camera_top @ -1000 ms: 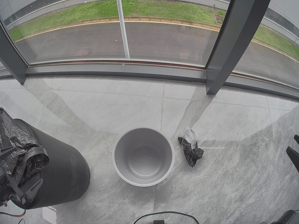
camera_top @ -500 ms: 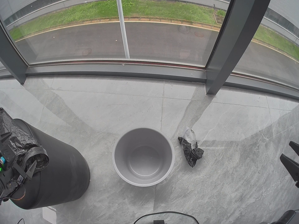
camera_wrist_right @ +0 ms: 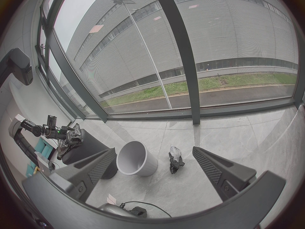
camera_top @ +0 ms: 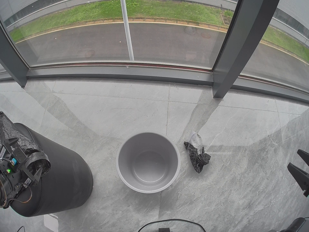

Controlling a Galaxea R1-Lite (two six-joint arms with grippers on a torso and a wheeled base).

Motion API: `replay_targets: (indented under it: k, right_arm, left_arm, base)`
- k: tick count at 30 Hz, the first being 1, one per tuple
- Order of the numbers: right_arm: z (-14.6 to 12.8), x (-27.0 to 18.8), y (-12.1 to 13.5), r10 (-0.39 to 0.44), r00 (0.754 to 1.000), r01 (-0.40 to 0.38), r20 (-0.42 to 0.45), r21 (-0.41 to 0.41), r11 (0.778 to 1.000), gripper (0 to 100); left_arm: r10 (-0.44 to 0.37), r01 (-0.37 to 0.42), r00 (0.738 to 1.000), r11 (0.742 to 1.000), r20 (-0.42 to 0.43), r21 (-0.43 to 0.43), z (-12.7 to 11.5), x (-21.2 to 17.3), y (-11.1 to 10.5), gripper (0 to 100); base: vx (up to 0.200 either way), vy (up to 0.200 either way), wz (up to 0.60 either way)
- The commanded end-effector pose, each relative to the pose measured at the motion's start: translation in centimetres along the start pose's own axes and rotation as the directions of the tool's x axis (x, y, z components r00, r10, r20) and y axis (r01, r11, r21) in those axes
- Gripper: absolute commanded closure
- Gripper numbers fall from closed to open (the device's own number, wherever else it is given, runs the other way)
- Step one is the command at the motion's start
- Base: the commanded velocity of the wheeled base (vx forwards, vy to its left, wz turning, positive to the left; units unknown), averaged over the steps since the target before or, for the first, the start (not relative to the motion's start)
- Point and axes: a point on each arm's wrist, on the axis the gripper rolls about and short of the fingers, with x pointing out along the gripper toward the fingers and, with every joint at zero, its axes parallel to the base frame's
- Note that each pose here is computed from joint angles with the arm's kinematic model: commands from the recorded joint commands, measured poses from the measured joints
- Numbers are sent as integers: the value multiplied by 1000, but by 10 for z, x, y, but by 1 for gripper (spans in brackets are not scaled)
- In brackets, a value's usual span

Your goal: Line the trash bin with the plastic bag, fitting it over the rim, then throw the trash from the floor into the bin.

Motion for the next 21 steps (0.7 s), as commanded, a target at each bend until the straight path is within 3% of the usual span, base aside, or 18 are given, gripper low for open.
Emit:
replay_targets:
  k: [1,20,21]
  right_arm:
    - [-1,-1,0,1,1000,-1,1,1,1000,0]
    - [-4,0,-1,1,1000,-1,-9,3,1000,0]
    - [-5,0,-1,0,1000,0,-12,2,1000,0]
  left_arm:
    - [-7,7,999,1000,-41,-2,1,15,-1,0]
    - [9,-9,998,1000,-65,-13,0,32,-4,0]
    - [17,-18,998,1000,-60,-19,0,34,-5,100]
  base:
    - [0,0,0]
    - [0,0,0]
    - [0,0,0]
